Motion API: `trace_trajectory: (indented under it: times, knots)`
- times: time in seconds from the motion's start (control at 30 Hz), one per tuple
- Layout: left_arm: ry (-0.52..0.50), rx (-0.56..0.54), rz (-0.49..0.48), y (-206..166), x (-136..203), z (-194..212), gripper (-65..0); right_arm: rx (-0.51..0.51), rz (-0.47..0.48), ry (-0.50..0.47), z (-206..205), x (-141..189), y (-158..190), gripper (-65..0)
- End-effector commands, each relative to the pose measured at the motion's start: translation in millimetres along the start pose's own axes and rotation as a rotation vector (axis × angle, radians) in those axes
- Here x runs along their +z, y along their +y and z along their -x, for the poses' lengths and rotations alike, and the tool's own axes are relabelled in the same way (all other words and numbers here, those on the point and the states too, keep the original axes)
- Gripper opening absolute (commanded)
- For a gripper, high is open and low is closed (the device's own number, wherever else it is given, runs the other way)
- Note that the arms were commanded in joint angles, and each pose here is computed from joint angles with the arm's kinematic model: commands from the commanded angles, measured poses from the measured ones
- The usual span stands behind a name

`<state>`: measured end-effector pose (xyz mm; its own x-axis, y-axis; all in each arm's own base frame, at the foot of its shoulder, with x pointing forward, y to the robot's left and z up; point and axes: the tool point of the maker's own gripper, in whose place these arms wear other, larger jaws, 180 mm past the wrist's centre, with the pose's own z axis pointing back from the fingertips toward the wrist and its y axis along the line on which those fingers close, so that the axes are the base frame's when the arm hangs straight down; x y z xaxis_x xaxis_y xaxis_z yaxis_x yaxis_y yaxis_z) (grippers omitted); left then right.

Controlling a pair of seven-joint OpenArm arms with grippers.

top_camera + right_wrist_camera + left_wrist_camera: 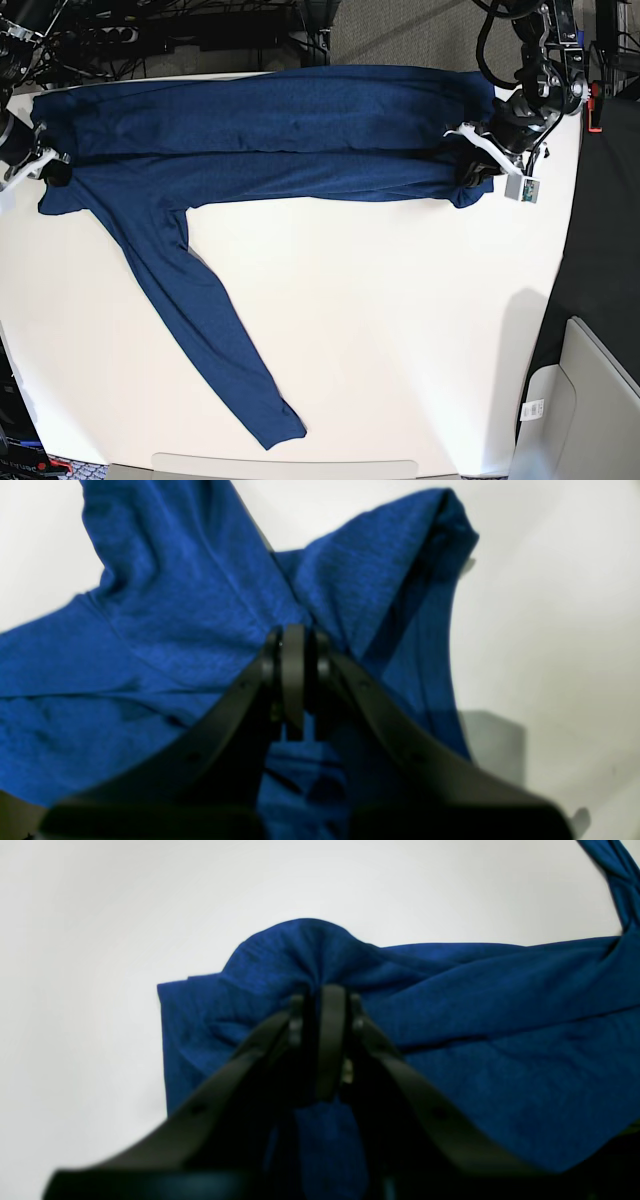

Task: Fold the T-shirt properly
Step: 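Lift the hem and fold it over toward the shoulder edge, then lower the folded hem onto the shirt near the collar edge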

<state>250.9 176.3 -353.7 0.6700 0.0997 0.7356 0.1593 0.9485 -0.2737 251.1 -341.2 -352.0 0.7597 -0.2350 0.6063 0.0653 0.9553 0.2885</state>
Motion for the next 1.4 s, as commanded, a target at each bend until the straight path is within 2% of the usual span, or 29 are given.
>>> trace_trajectory:
  times: [0.0, 0.13, 0.33, 0.83, 1.1, 1.23, 1.37]
  knots:
    - [-0.034, -0.016, 0.003, -0.4, 4.8, -9.1, -64.9, 0.030, 0.005, -0.048, -19.1, 8.5, -1.9, -64.8]
    - [-0.029, -0.022, 0.006, -3.6, 8.8, -5.8, -64.9, 0.034, 0.010, -0.040, -15.6, 10.3, -2.4, -64.8]
    - [-0.016, -0.047, 0.002, -1.2, 13.3, -4.6, -64.9, 0.099, 0.012, -0.048, -19.3, 17.4, 8.8, -64.8]
    - [0.037, -0.045, -0.017, 5.9, 15.9, 5.6, -64.9, 0.125, 0.050, -0.017, -17.4, 26.1, -4.5, -64.8]
    - [0.078, -0.018, -0.034, 15.4, 13.1, 19.4, -64.7, 0.186, 0.187, 0.080, 1.4, 20.1, -23.9, -64.4]
    - [0.186, -0.012, -0.038, 17.9, 14.0, 37.9, -57.9, 0.200, 0.227, 0.086, -2.3, 18.0, -29.1, -64.4]
    - [0.177, -0.024, -0.035, 16.7, 11.5, 28.4, -49.7, 0.192, 0.222, 0.061, -9.4, 16.3, -26.2, -64.4]
